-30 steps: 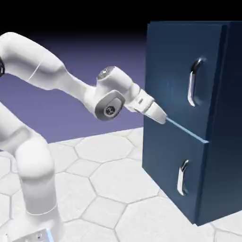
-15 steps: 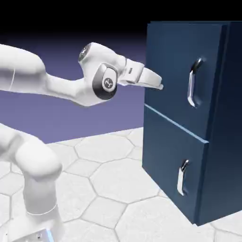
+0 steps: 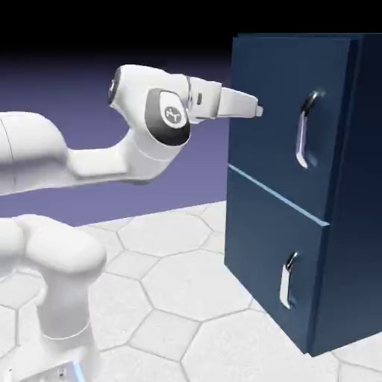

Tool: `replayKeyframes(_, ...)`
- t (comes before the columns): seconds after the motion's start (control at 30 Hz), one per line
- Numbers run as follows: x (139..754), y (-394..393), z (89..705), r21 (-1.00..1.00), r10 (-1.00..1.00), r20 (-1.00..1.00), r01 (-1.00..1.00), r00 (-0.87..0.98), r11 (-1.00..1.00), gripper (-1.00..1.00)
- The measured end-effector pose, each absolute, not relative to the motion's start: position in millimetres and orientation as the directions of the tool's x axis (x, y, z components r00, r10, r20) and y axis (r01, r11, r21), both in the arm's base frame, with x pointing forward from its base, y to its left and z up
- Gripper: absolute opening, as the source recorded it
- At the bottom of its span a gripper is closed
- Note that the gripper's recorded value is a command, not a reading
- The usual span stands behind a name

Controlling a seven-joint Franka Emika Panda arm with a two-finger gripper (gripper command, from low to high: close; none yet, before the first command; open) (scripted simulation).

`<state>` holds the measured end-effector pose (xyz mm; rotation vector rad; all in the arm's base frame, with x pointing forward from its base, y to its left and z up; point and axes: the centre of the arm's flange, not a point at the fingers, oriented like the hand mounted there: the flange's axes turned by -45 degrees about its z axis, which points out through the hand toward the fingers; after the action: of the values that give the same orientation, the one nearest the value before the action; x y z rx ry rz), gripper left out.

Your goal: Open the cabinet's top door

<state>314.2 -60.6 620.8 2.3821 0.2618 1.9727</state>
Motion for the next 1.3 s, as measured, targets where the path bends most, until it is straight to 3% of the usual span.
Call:
replayKeyframes(0.6, 356.8, -134.5, 559.2, 0.0, 0.0, 1.0, 0.047, 0.0, -0.999, 0.0)
replayKeyframes(0.73, 399.3, -133.0, 559.5, 0.0, 0.0, 1.0, 0.047, 0.0, -0.999, 0.0)
replayKeyframes(0.77, 406.7, -132.2, 559.2, 0.0, 0.0, 1.0, 0.047, 0.0, -0.999, -1.0)
replayKeyframes(1.3, 276.1, -57.8, 559.3, 0.0, 0.0, 1.0, -0.325, 0.0, -0.946, -1.0)
